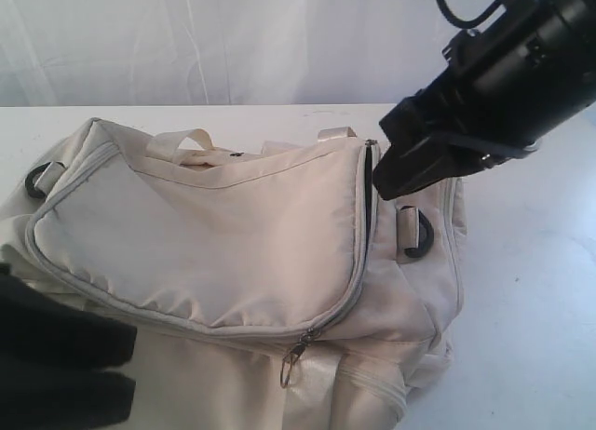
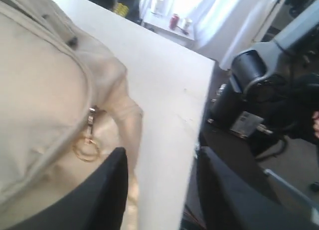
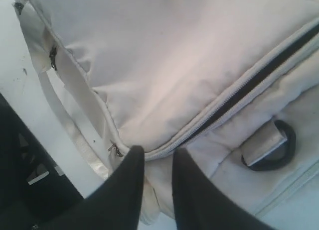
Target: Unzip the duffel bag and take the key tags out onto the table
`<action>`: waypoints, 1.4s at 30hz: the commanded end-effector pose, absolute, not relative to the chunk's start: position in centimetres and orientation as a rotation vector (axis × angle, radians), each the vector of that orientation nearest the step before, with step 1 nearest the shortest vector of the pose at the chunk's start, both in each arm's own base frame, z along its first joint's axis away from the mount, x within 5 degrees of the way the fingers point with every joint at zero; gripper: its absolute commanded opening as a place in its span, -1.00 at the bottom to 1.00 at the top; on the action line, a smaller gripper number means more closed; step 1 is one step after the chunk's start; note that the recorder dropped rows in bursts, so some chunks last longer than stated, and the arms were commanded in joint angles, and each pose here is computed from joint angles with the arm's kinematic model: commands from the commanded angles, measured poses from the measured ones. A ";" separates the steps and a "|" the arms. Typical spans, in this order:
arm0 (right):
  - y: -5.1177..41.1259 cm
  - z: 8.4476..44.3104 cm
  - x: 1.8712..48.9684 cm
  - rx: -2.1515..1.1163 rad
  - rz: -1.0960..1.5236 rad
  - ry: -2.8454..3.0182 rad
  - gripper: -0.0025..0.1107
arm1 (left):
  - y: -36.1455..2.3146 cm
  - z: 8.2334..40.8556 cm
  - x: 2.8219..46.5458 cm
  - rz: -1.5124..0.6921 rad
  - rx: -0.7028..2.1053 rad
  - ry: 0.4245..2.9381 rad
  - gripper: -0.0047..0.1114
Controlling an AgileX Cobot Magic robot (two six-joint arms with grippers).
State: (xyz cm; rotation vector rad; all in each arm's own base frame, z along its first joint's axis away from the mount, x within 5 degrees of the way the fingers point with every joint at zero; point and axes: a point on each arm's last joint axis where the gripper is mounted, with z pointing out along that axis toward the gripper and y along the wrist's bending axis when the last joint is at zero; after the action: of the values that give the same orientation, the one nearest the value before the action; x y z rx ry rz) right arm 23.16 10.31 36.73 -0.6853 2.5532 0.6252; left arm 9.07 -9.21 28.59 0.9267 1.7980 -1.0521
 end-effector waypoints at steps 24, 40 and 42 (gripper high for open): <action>9.8 33.7 26.7 -0.549 0.633 2.676 0.00 | -16.4 25.6 11.3 -0.596 1.251 1.858 -0.74; 9.7 33.8 27.0 -0.539 0.612 2.641 0.00 | -17.1 22.8 11.9 -0.578 1.191 1.975 0.02; 9.7 33.8 27.1 -0.539 0.610 2.635 0.00 | -17.3 22.5 12.3 -0.555 1.163 1.977 0.02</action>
State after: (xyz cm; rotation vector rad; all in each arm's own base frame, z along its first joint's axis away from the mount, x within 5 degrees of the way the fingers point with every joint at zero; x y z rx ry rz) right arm 26.94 9.88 33.70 -0.5427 2.6474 0.6147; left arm 12.08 -17.07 23.04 1.2133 1.9428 -0.5511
